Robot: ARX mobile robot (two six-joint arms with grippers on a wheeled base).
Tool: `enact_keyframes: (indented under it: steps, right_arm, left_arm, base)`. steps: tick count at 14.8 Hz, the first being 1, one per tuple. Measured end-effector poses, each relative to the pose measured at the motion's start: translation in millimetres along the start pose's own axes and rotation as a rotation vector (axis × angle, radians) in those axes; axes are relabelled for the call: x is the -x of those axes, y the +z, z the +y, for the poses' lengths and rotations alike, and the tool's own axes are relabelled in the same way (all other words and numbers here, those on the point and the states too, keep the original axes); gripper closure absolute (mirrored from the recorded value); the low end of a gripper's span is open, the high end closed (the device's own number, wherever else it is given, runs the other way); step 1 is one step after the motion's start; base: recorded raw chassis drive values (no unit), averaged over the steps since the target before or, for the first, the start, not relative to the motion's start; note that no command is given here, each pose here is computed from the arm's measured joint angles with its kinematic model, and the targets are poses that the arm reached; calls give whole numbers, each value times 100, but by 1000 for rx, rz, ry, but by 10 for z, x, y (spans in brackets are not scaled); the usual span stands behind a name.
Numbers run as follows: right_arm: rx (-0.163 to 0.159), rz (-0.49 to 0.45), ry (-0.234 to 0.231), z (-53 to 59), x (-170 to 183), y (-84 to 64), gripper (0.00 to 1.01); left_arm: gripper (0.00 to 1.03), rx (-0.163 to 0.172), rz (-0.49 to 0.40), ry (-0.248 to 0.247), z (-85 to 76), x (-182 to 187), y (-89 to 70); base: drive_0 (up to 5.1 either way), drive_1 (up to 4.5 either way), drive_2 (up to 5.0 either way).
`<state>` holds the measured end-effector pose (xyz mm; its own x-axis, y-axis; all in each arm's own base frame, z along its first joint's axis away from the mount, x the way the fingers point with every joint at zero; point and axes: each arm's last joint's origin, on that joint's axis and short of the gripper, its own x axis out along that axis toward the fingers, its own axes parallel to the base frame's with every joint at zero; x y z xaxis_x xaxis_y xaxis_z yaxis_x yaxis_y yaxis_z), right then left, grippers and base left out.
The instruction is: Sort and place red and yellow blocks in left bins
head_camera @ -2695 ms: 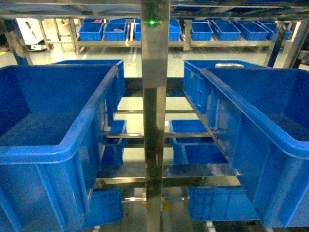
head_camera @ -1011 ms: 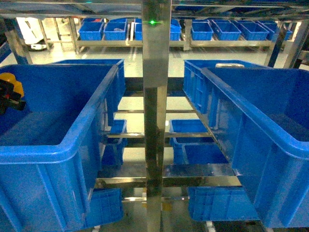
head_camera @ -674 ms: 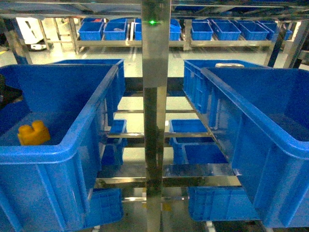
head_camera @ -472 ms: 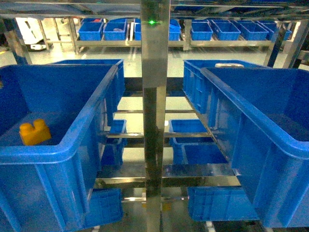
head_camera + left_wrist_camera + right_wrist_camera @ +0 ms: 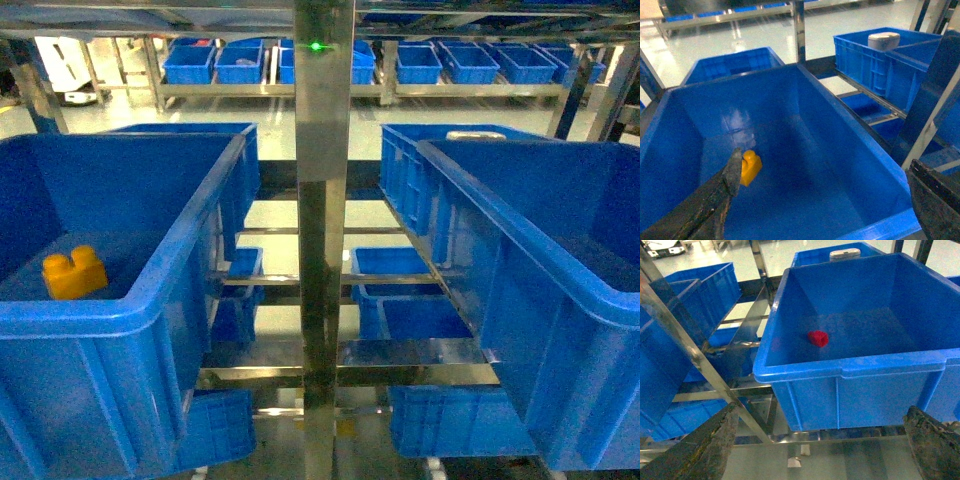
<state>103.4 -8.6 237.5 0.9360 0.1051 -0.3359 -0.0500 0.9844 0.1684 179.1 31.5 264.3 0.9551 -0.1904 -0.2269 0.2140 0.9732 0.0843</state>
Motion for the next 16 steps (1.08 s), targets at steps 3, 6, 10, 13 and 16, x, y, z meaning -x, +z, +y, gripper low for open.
enact_keyframes:
  steps: [3,6,10,13,16]
  right_arm:
    - [138,-331,-21,87,9,-176,27]
    - [149,-339,-79,31,-71,-339,68]
    - [156,-344,-79,6,-121,-485,99]
    - [156,-345,-80,-9,-148,-561,99]
    - [156,-349,-80,-14,-157,-590,99]
  left_arm:
    - [31,50,-214,192,-120,63,-169]
    - [71,97,-206,205,-259,113,-472]
    - [101,103,-215,186,-468,194,-696]
    - [101,106,-216,207,-484,262,-823]
    - [101,106,-216,207,-497,291,-879]
  base:
    - [0,0,0]
    - [0,0,0]
    - [0,0,0]
    - [0,0,0]
    - [0,0,0]
